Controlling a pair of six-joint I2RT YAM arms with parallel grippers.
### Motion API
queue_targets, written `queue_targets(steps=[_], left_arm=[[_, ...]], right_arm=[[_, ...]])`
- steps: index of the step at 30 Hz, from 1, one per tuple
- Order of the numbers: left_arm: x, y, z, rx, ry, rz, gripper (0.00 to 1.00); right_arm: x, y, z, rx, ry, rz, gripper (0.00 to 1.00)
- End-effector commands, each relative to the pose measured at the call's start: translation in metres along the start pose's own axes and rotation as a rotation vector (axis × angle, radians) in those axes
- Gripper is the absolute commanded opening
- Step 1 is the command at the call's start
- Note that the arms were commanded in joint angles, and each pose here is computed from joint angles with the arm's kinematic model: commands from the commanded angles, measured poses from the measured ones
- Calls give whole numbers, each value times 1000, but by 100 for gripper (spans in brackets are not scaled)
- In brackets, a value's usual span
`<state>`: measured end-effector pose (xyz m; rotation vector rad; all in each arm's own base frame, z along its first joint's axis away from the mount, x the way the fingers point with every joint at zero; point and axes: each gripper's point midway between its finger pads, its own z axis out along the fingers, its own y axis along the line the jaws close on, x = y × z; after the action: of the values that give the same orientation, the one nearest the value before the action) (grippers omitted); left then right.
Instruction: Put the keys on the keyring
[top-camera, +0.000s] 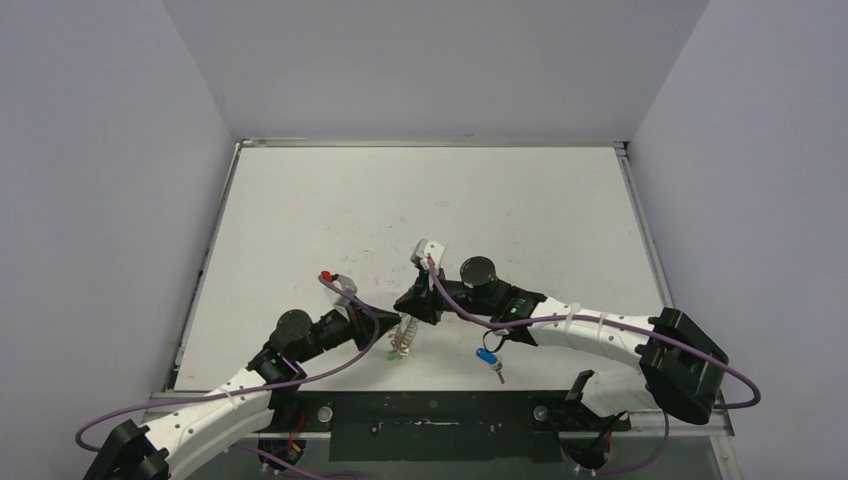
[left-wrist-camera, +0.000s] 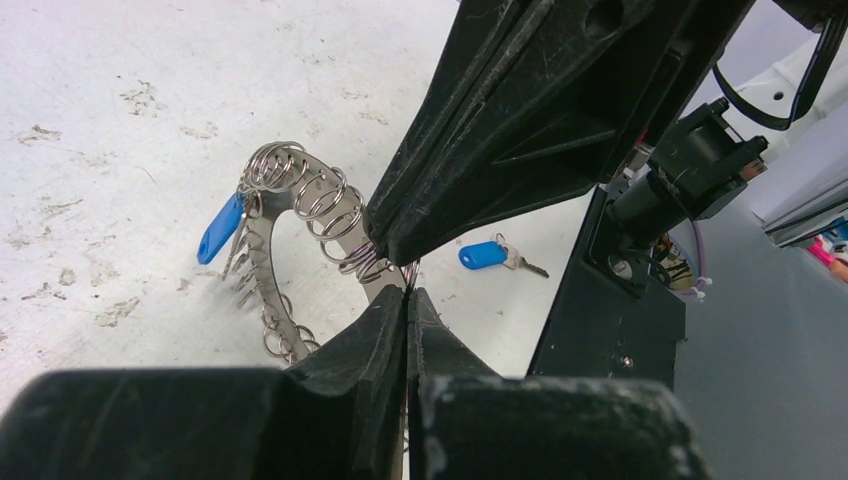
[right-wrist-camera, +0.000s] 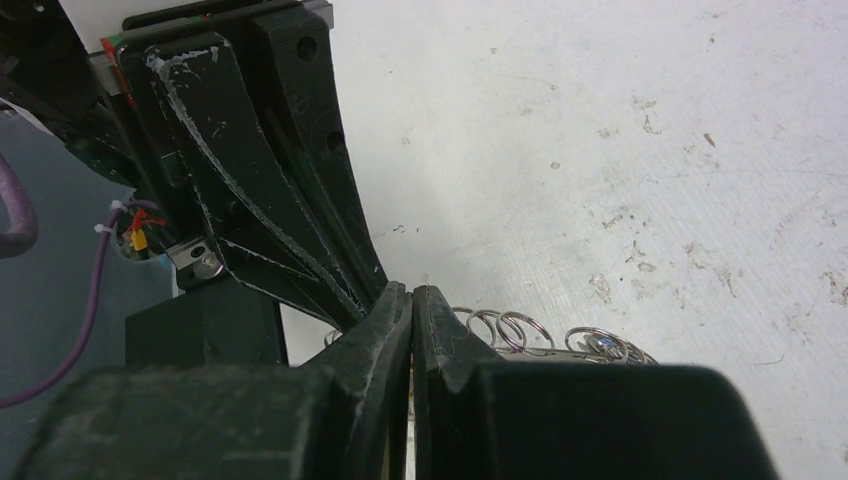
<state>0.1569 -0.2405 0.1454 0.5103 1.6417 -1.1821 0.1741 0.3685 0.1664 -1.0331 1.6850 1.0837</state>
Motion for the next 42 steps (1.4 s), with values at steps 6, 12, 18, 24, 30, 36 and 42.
queue_targets(steps=[6, 12, 18, 24, 30, 36, 42], left_arm=[[-3, -1, 0, 21, -8, 163, 0], [0, 5, 1, 9, 8, 230, 0], [2, 9, 2, -3, 16, 257, 0], [2, 11, 2, -19, 10, 252, 0], [-3, 10, 0, -26, -8, 249, 0], [-4, 9, -1, -24, -6, 251, 0], [-3, 8, -1, -19, -3, 256, 0]], right_arm=[[-25, -7, 8, 4, -93, 89, 0], [-16, -10, 14, -12, -76, 153, 0], [-13, -15, 16, -21, -73, 161, 0], [-25, -16, -2, -7, -113, 42, 50], [-19, -12, -26, -15, -103, -202, 65], [4, 7, -43, -140, -110, -493, 67], [21, 7, -41, -160, -83, -614, 66]])
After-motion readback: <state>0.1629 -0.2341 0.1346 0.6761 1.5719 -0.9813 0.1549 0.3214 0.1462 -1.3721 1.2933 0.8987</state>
